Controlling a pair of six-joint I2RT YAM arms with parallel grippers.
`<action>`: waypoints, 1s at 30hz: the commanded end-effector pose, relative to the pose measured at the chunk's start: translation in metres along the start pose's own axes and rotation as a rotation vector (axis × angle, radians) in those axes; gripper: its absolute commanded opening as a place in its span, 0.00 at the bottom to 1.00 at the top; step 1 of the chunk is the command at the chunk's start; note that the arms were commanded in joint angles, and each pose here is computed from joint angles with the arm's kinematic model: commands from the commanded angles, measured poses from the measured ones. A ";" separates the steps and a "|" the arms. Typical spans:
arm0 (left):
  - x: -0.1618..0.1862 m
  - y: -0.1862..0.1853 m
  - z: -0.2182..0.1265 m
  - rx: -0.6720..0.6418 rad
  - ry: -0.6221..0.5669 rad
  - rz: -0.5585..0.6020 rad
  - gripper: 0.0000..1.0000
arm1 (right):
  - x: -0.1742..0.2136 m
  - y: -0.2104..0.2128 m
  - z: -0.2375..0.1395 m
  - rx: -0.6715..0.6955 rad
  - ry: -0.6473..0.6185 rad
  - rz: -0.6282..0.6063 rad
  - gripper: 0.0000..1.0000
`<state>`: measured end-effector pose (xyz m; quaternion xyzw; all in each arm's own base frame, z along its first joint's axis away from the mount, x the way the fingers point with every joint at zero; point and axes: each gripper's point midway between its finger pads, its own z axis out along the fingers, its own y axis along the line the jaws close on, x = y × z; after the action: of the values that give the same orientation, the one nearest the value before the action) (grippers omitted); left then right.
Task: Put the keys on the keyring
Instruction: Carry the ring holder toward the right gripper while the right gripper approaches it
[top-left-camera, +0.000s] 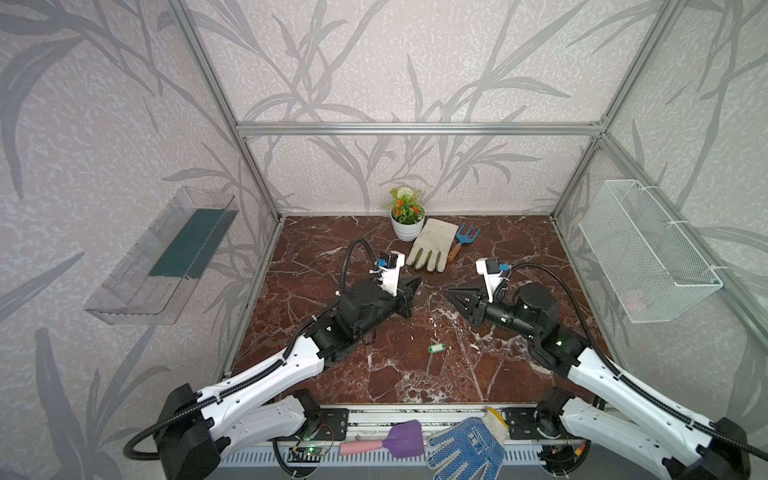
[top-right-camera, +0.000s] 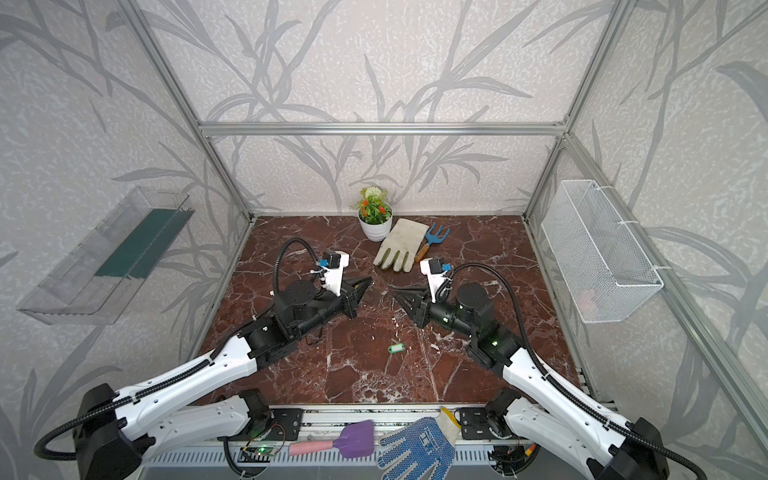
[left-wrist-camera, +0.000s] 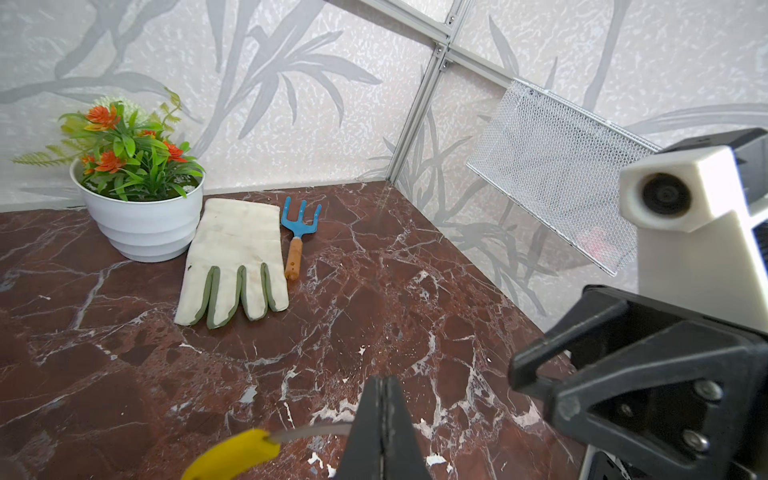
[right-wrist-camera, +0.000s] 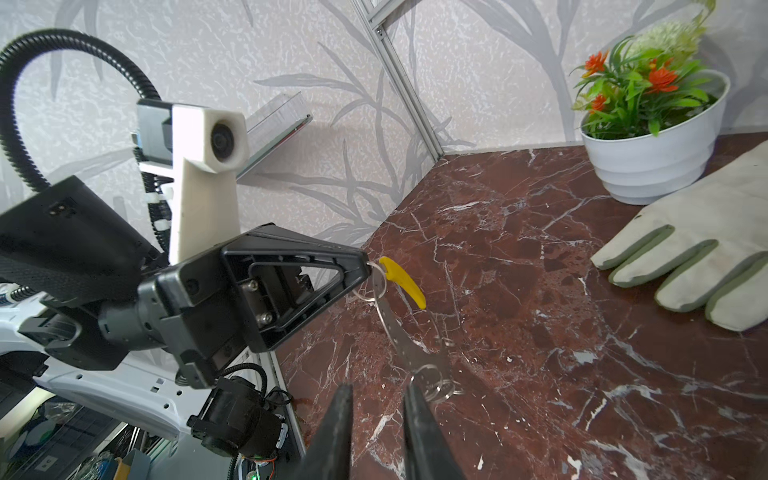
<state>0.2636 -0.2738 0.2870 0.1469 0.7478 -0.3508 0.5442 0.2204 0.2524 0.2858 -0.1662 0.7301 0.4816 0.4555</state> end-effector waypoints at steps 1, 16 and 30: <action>-0.020 -0.003 0.000 0.014 -0.087 -0.032 0.00 | -0.005 0.001 -0.014 0.048 0.008 0.015 0.24; -0.025 -0.027 -0.003 0.131 -0.037 -0.055 0.00 | 0.000 -0.002 -0.026 0.095 0.029 -0.019 0.27; -0.015 -0.039 0.013 0.206 0.037 -0.070 0.00 | 0.008 0.004 -0.021 0.049 0.081 -0.088 0.29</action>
<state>0.2524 -0.3067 0.2938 0.1840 0.7391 -0.4250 0.4892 0.2053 0.2328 0.2780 -0.1861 0.7603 0.4313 0.4486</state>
